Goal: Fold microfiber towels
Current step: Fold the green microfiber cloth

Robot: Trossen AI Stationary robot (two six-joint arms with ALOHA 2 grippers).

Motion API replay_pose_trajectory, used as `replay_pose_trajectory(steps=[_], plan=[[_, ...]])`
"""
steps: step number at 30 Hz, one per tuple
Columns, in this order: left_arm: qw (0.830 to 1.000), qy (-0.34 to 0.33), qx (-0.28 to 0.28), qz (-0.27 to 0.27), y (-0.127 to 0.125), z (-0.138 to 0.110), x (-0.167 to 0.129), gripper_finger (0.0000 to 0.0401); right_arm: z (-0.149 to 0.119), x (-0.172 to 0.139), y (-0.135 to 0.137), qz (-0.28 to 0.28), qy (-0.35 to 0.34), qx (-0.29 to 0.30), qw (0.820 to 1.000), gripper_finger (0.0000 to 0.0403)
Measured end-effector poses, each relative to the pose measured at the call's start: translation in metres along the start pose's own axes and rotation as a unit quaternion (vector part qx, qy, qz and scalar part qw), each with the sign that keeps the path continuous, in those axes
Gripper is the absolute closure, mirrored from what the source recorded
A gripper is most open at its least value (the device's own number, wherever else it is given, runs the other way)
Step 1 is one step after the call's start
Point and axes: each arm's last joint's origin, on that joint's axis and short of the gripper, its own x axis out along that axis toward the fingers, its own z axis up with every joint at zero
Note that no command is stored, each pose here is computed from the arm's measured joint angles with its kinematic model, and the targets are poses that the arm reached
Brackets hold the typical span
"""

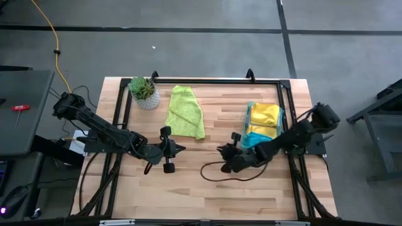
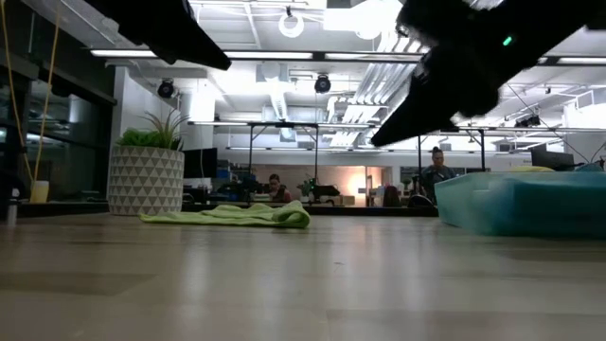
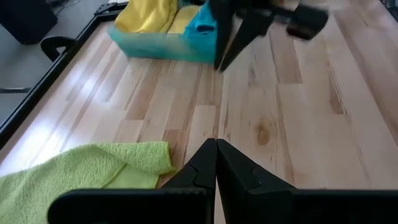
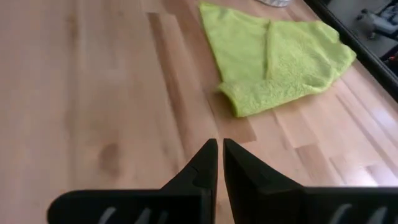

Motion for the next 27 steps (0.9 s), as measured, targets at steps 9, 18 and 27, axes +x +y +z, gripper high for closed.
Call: replay_pose_trajectory(steps=[9, 18, 27], plan=[[0.998, 0.002, -0.006, 0.068, 0.004, -0.005, 0.007, 0.04, 0.002, 0.019, -0.01, -0.032, -0.006, -0.012, 0.999, 0.0385], [0.979, 0.126, -0.081, 0.137, 0.089, -0.021, 0.051, 0.0332, 0.007, 0.016, -0.011, -0.025, -0.021, 0.001, 0.999, 0.0385], [0.925, 0.247, -0.228, 0.176, 0.18, -0.06, 0.066, 0.0224, 0.007, 0.016, -0.011, -0.024, -0.02, 0.005, 0.999, 0.0385]])
